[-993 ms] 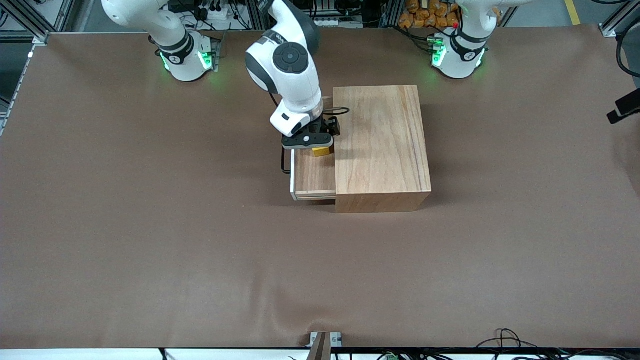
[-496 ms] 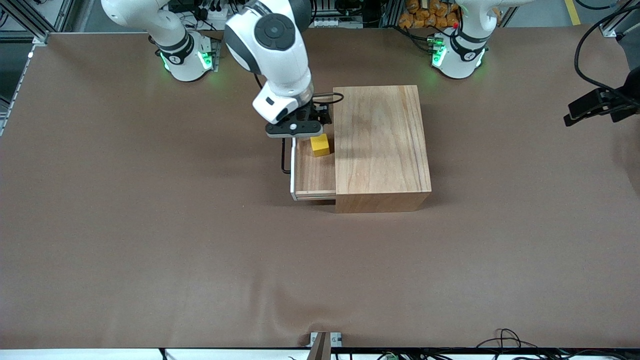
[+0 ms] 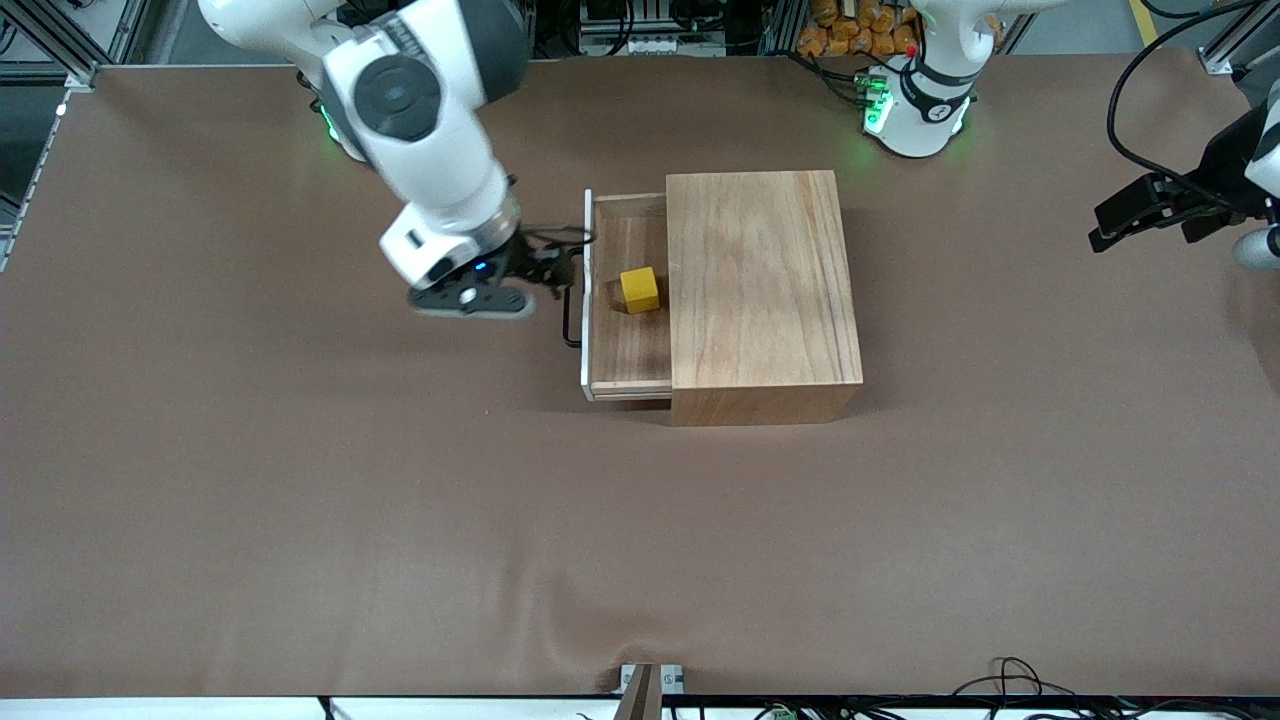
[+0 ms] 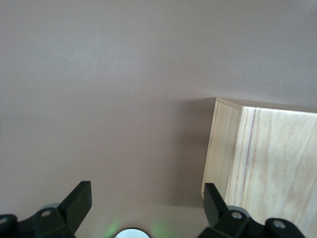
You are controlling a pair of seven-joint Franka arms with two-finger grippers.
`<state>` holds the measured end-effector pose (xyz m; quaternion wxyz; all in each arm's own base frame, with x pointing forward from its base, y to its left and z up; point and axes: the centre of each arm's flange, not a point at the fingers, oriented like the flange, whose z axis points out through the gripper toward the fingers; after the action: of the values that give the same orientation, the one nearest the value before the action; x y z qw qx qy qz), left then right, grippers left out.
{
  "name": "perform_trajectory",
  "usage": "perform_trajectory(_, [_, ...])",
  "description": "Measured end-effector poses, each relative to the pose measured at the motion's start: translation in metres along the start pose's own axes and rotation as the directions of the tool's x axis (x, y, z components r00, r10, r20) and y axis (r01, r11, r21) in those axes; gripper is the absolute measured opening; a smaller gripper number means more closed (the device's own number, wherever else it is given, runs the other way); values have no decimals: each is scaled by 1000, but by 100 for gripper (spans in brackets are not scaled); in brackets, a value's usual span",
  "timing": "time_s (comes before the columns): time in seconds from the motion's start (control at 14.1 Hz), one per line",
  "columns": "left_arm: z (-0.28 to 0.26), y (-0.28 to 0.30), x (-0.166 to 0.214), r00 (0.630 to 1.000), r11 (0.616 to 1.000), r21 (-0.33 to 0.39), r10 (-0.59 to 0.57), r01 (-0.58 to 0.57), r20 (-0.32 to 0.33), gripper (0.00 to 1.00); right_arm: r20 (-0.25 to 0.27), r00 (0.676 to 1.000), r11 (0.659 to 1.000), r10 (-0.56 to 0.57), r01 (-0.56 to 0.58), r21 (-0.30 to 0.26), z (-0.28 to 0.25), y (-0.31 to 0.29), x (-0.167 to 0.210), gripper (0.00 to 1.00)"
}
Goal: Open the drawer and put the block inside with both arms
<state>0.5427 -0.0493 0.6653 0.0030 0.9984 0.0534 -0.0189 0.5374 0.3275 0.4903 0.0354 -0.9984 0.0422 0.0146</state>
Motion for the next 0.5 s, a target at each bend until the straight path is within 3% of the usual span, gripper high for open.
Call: perform_trajectory(0.5, [5, 5, -19, 1000, 1000, 10, 9, -9, -22, 100, 83, 996, 1000, -18, 20, -22, -47, 138, 39, 100])
